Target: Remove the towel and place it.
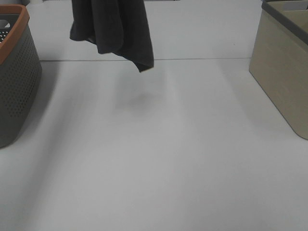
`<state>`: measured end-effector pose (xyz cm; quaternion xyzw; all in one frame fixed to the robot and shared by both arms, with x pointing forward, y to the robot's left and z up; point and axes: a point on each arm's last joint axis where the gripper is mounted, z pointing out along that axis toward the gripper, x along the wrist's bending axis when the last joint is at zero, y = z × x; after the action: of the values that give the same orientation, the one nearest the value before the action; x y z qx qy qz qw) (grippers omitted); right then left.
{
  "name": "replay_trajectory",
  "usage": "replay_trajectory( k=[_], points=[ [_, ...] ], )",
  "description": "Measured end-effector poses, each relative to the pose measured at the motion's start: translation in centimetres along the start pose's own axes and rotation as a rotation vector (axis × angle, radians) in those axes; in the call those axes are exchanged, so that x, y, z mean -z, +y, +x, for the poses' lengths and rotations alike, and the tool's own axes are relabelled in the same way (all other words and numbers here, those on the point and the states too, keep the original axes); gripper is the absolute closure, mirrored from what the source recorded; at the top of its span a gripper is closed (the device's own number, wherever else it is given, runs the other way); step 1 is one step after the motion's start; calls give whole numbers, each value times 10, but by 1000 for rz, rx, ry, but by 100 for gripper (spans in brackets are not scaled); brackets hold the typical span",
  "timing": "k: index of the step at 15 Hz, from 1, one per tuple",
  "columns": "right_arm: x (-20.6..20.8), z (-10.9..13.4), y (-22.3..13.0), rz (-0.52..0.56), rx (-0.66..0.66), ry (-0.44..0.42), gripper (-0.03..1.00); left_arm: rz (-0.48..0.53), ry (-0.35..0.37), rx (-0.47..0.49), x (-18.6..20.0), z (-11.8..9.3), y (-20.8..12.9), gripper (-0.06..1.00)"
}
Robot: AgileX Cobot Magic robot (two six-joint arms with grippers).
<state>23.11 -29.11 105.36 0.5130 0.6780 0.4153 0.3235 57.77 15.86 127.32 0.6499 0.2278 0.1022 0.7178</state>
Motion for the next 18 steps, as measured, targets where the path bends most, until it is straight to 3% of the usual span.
replay_trajectory(
  k=[3, 6, 10, 12, 13, 14, 18],
  points=[
    [0, 5, 1, -13, -29, 50, 28, 136, -199, -20, -5, -5, -22, 94],
    [1, 9, 9, -92, -50, 102, 28, 193, -260, -54, -11, 2, -38, 94],
    [-10, 10, 47, -313, 3, 142, 30, 196, -268, -86, -13, 6, -42, 94],
    [-36, 12, 63, -260, 72, 197, 32, 197, -269, -83, -13, 6, -42, 94],
    [-73, 17, 75, -156, 92, 313, 33, 204, -265, -35, -13, 6, -42, 94],
    [-92, 19, 79, -132, 115, 366, 34, 202, -252, -11, -13, 7, -42, 94],
    [-156, 21, 91, -161, 145, 483, 34, 115, -77, 65, -22, 17, -34, 94]
  ],
)
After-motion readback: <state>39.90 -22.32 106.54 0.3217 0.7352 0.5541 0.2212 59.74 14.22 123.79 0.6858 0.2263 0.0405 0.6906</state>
